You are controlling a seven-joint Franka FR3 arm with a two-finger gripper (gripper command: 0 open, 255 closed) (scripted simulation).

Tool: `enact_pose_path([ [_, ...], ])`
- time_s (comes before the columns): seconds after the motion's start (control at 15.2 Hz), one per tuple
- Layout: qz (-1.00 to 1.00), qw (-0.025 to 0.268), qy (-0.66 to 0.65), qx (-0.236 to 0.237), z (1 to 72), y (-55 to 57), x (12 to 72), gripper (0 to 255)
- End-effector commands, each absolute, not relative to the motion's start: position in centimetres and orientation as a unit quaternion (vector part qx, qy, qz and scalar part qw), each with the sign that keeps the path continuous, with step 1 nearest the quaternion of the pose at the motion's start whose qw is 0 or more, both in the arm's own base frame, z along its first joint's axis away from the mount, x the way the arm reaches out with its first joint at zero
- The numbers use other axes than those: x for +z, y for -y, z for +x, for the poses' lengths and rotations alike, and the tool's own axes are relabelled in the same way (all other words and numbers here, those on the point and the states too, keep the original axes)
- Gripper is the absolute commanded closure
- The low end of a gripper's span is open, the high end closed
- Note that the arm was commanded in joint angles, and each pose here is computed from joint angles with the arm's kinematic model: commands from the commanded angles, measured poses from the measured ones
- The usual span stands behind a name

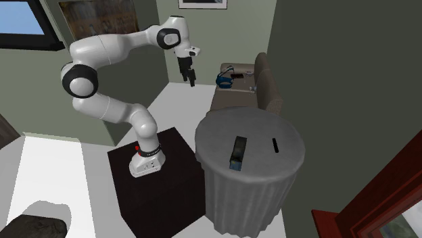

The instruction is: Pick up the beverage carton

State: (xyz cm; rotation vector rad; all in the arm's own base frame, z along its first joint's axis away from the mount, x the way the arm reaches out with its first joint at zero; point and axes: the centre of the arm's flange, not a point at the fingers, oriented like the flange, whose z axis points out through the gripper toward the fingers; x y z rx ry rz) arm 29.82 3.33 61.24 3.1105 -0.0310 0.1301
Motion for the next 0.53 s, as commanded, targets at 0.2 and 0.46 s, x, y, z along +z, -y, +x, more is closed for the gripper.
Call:
enact_pose_path([
  [0.2,0.999,0.012,-0.019,0.037,30.1,0.3,59.4,0],
  [0.46,0.998,0.009,-0.057,0.031,30.7,5.0,56.9,0],
])
